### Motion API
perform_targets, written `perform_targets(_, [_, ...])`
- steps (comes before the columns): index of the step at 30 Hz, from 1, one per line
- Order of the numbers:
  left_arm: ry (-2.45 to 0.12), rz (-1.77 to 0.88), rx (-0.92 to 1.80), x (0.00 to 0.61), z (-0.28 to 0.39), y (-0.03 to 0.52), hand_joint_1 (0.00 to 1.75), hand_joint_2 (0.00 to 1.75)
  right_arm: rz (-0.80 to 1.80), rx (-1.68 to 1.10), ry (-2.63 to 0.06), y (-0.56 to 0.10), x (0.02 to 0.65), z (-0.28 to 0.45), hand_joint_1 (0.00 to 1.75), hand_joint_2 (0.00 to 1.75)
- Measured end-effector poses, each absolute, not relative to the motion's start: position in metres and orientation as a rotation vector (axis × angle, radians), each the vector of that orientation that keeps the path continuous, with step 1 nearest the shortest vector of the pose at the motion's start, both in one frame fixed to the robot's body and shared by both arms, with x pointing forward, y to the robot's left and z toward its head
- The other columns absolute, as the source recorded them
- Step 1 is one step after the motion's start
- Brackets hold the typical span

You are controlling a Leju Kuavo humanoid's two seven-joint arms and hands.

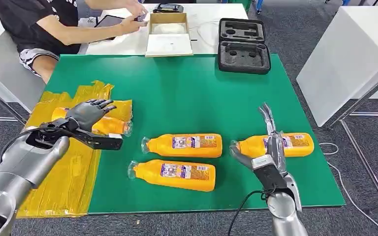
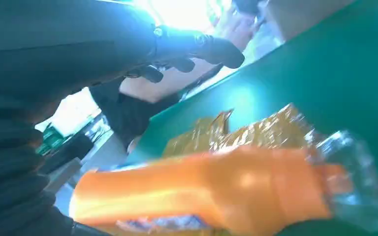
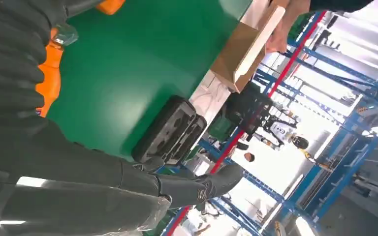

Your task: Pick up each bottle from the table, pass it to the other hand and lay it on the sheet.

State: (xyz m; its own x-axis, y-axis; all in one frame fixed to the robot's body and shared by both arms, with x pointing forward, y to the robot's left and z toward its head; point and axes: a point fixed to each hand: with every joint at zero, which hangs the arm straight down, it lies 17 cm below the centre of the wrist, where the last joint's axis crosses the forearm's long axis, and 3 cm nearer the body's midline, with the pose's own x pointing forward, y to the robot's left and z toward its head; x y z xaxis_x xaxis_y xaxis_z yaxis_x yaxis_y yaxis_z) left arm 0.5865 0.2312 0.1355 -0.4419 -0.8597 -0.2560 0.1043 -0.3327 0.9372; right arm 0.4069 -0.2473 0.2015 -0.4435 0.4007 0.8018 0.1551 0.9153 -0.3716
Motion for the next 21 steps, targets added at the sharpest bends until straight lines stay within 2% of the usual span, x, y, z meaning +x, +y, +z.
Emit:
perform_targets(11, [-1.338,-1.875,1.049,0.565,0.154,0.198,0.0,0.0,0.298,-0.412,-2.011,-0.252,0.403,0.194,0.0,1.75])
perform_targets(13, [-1.527,-1.83,0.903,0.549,0.166,0.172,0.0,0.0,0.354,-0.534,-1.972,-0.26,0.404,0.19,0.0,1.75])
perform_targets(16, [-1.875,-1.592,0.605,0.508,0.201,0.133,0.0,0.0,0.533,-0.758,-1.881,-0.276,0.403,0.187,0.0,1.75])
perform_targets(19, [-2.065,-1.377,0.404,0.469,0.215,0.111,0.0,0.0,0.724,-0.918,-1.738,-0.299,0.41,0.178,0.0,1.75])
perform_targets(20, [-2.107,-1.317,0.342,0.457,0.217,0.106,0.0,1.75,0.785,-0.964,-1.687,-0.308,0.412,0.173,0.0,1.75])
perform_targets(21, [-2.151,-1.241,0.26,0.444,0.222,0.099,0.0,1.75,0.844,-0.998,-1.637,-0.317,0.415,0.17,0.0,1.75])
